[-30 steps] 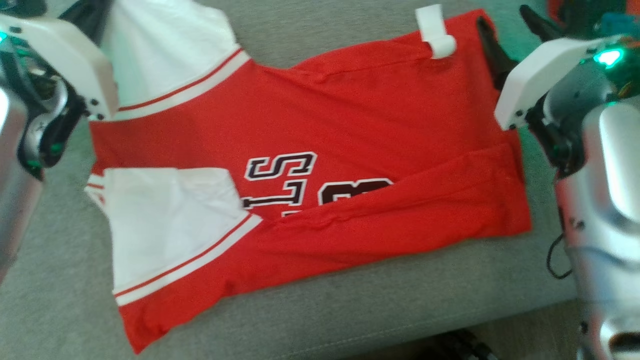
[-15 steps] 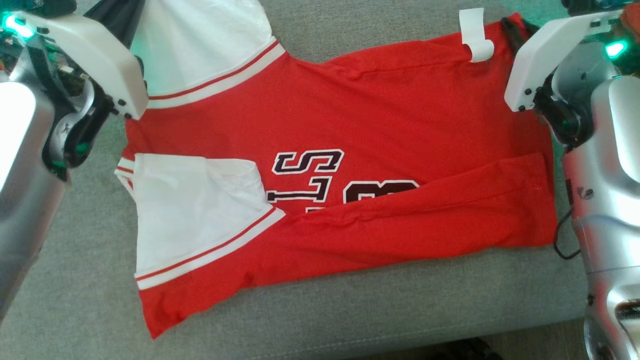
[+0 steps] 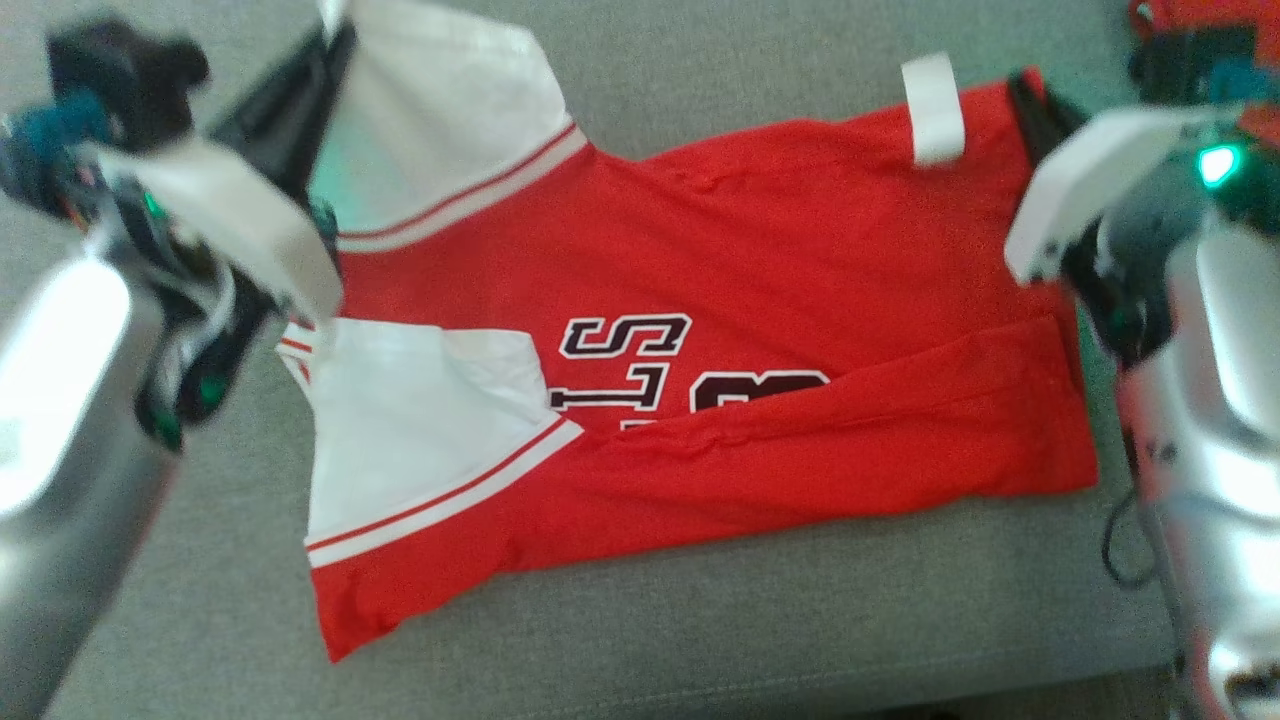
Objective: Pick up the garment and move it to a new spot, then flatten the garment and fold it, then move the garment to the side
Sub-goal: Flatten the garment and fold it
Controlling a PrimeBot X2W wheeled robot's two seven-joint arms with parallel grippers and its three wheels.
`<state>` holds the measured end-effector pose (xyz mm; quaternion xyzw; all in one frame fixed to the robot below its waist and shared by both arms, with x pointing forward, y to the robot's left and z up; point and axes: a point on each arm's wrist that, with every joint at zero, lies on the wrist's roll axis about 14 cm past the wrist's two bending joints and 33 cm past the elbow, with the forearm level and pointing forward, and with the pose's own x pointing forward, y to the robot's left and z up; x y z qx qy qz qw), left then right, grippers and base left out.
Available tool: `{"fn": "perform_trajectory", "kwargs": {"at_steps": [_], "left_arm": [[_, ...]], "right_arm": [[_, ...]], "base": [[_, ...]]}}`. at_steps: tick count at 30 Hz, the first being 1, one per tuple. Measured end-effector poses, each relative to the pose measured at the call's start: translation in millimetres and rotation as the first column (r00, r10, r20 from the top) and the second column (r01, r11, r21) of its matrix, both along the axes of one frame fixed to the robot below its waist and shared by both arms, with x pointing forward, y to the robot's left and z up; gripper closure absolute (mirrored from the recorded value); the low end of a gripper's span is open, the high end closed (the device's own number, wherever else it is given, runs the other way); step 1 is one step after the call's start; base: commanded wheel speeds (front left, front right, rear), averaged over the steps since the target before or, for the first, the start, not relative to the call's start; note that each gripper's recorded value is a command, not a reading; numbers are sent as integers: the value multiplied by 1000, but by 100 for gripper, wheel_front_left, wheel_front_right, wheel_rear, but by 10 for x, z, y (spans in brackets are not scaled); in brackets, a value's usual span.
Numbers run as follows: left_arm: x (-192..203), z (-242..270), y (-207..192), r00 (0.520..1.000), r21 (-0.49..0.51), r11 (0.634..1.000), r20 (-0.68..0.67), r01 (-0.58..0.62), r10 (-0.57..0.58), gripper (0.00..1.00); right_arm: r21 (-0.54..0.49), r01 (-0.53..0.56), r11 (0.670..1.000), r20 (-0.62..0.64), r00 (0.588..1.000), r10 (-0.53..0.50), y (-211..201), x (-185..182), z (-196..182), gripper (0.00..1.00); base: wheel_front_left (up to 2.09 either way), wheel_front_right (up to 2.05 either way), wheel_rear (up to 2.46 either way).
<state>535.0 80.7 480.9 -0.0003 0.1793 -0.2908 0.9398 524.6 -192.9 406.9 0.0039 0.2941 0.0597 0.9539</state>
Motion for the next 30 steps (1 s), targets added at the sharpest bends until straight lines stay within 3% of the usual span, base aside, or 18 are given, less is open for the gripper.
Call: {"fn": "perform_trajectory", "kwargs": {"at_steps": [16, 23, 24, 25, 26, 27, 28, 30], "left_arm": [[-1485, -96, 264, 989, -105, 987, -88, -125, 116, 100], [-1793, -368, 216, 977, -132, 977, -157, -165, 143, 100], [-1807, -412, 211, 975, -133, 976, -165, -174, 151, 100], [-1819, -457, 210, 972, -129, 975, -174, -181, 157, 94], [-1825, -500, 221, 969, -126, 973, -180, -191, 167, 68], [-1826, -535, 236, 966, -126, 970, -185, -206, 181, 26], [-1835, -570, 252, 963, -122, 969, -188, -215, 190, 0], [-1868, -634, 309, 956, -112, 963, -193, -245, 220, 0]], "right_arm": [[97, 71, 993, 60, 995, -77, -32, -970, 190, 100], [111, 88, 990, 26, 995, -91, -3, -1168, 109, 100], [114, 93, 989, 27, 995, -96, -9, -1174, 114, 93], [115, 96, 989, 29, 995, -100, -14, -1178, 121, 62], [110, 98, 989, 30, 994, -102, -18, -1186, 122, 40], [106, 101, 989, 29, 994, -104, -20, -1202, 118, 0], [106, 107, 989, 27, 994, -111, -26, -1225, 111, 0], [116, 128, 985, 29, 991, -132, -61, -1268, 105, 0]], "base": [[0, 0, 0], [0, 0, 0], [0, 0, 0], [0, 0, 0], [0, 0, 0], [0, 0, 0], [0, 0, 0], [0, 0, 0]]}}
